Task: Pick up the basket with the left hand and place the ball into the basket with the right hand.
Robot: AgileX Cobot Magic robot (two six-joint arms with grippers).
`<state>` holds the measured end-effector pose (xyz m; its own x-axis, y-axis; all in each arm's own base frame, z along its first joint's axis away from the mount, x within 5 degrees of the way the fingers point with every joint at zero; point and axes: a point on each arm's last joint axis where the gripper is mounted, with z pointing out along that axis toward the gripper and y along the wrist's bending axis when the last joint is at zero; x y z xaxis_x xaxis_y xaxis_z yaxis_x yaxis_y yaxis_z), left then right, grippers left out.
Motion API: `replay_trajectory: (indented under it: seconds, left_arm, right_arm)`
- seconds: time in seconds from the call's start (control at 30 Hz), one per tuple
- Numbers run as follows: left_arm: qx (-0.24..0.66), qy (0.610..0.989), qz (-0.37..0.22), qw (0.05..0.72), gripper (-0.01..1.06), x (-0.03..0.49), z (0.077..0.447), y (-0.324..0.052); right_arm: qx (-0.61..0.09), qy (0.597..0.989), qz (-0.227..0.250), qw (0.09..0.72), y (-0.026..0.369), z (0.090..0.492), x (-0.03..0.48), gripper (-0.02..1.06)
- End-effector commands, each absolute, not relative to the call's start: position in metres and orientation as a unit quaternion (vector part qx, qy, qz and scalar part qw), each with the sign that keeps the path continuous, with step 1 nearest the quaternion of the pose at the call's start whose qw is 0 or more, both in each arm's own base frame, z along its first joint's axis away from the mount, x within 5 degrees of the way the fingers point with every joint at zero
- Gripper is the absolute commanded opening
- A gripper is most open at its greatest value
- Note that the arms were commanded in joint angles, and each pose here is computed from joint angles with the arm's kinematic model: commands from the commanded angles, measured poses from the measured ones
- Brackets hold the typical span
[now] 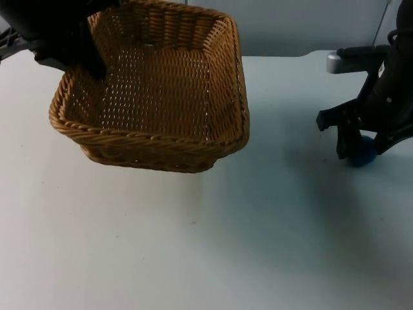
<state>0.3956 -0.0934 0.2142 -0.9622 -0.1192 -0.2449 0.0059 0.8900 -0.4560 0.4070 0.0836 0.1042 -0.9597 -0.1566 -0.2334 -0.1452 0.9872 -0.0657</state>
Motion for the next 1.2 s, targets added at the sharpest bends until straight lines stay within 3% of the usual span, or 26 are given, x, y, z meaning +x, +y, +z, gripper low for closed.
replay_trajectory:
  seconds: [0.0,0.1,0.13,0.2,0.23,0.63,0.93,1.17]
  left_arm:
    - [-0.036,0.959,-0.244,0.136,0.0,0.394,0.219,-0.096]
    - [-0.036,0.959,-0.244,0.136,0.0,0.394,0.219,-0.096]
    - [-0.036,0.959,-0.244,0.136,0.0,0.394,0.219,-0.096]
    - [-0.036,0.959,-0.244,0.136,0.0,0.394,0.219,-0.096]
    - [-0.036,0.959,-0.244,0.136,0.0,0.394,0.219,-0.096]
    - [-0.036,0.959,-0.244,0.136,0.0,0.394,0.219,-0.096]
    - [-0.027,0.957,-0.252,0.142,0.0,0.395,0.22,-0.098]
    - [-0.031,0.954,-0.261,0.142,0.0,0.395,0.221,-0.099]
  right_arm:
    - [-0.074,0.989,-0.026,0.129,0.083,0.107,0.409,0.49]
    - [-0.073,0.988,-0.028,0.131,0.083,0.107,0.41,0.26]
    - [-0.073,0.988,-0.028,0.131,0.083,0.107,0.41,0.26]
    - [-0.064,0.989,-0.029,0.131,0.082,0.107,0.41,0.04]
    - [-0.064,0.989,-0.029,0.131,0.082,0.107,0.41,0.0]
    - [-0.062,0.985,-0.025,0.161,0.082,0.14,0.408,0.0]
    - [-0.079,0.969,-0.008,0.234,0.096,0.214,0.392,0.0]
    - [-0.125,0.943,0.019,0.307,0.13,0.272,0.364,0.0]
